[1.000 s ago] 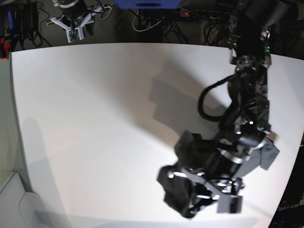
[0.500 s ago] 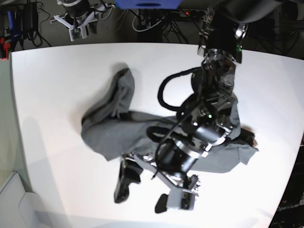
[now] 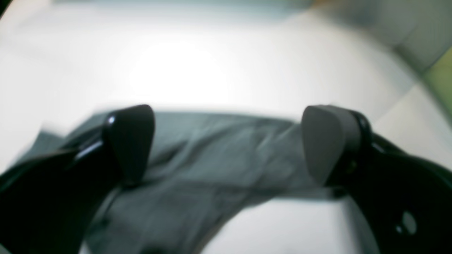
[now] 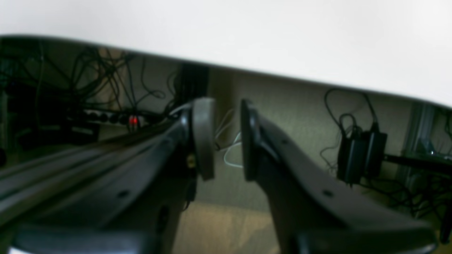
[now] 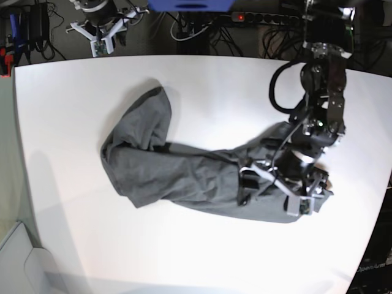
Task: Layout the t-shirt on the table in an organized manner, then fold the t-shirt properly
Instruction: 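Lower the t-shirt onto the table and release it from the left gripper, then grasp a corner of the t-shirt with the left gripper, then pull the grasped corner outward with the left gripper, then regrasp the shirt edge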
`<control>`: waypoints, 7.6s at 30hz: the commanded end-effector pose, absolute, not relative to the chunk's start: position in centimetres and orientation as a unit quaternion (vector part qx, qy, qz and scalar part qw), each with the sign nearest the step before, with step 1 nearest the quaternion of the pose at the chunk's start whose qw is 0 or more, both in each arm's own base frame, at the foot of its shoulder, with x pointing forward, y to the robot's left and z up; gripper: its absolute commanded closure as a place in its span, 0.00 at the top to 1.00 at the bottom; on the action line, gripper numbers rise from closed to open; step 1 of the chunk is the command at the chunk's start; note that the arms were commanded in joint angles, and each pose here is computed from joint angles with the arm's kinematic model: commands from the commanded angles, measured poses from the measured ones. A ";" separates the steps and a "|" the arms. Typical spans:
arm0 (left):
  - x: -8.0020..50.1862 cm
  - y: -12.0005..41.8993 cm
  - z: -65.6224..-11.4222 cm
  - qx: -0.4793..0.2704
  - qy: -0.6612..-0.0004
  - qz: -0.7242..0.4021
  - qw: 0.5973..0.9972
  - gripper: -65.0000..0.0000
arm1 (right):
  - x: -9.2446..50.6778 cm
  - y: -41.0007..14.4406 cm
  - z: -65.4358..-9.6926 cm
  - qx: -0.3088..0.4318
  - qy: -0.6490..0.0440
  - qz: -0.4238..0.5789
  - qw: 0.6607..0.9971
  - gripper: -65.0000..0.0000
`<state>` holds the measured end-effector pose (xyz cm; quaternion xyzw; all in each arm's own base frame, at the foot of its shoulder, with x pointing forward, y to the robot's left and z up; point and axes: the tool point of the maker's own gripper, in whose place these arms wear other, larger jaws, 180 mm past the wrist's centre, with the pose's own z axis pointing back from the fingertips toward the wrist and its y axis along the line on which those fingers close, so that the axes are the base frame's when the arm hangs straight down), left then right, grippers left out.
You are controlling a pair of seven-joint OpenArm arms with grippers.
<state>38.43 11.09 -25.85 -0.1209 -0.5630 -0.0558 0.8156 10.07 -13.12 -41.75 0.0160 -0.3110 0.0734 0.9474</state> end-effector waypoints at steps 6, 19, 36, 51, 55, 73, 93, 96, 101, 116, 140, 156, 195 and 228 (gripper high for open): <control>37.7 20.7 -31.4 -0.053 -0.520 0.054 0.851 1.00 | 10.7 -12.3 -41.1 0.026 -0.327 0.083 0.941 0.22; 37.4 22.0 -33.7 -0.057 -0.499 0.107 0.858 1.00 | 10.9 -12.1 -41.1 0.029 -0.328 0.086 0.940 0.22; 35.5 19.7 -39.8 -0.086 -0.426 0.145 0.889 1.00 | 11.6 -12.3 -41.1 0.027 -0.335 0.086 0.938 0.22; 35.1 18.4 -42.3 -0.101 -0.394 0.160 0.899 1.00 | 11.6 -12.4 -41.1 0.025 -0.335 0.085 0.938 0.22; 35.0 18.6 -42.4 -0.097 -0.393 0.158 0.901 1.00 | 11.6 -12.4 -41.1 0.025 -0.335 0.085 0.938 0.22; 33.6 18.4 -43.2 -0.102 -0.382 0.149 0.906 0.07 | 11.6 -12.3 -41.1 0.027 -0.335 0.086 0.938 0.22; 25.4 23.5 -32.8 -0.037 -0.360 0.131 0.923 0.01 | 11.8 -12.2 -41.0 0.028 -0.339 0.086 0.937 0.22; 23.6 24.5 -33.6 -0.027 -0.331 0.145 0.932 0.01 | 11.8 -12.2 -41.0 0.028 -0.339 0.086 0.937 0.22; 22.1 25.6 -34.4 -0.010 -0.311 0.144 0.939 0.02 | 11.8 -12.2 -41.0 0.028 -0.339 0.087 0.937 0.22; 22.3 25.0 -34.5 -0.010 -0.304 0.116 0.946 0.65 | 12.2 -12.1 -40.9 0.028 -0.343 0.086 0.935 0.22; 24.1 35.2 -28.6 0.059 -0.403 0.255 0.877 0.67 | 13.0 -12.1 -40.7 0.027 -0.351 0.087 0.932 0.22; 26.6 37.6 -35.5 0.019 -0.394 0.333 0.857 0.67 | 12.9 -12.4 -41.2 0.025 -0.344 0.093 0.934 0.22; 33.9 35.0 -35.0 -0.040 -0.447 0.343 0.826 0.01 | 13.5 -13.0 -41.0 0.017 -0.349 0.101 0.931 0.22; 55.8 23.7 -17.0 -0.073 -0.611 0.154 0.773 0.01 | 13.3 -13.0 -41.1 0.018 -0.347 0.101 0.932 0.22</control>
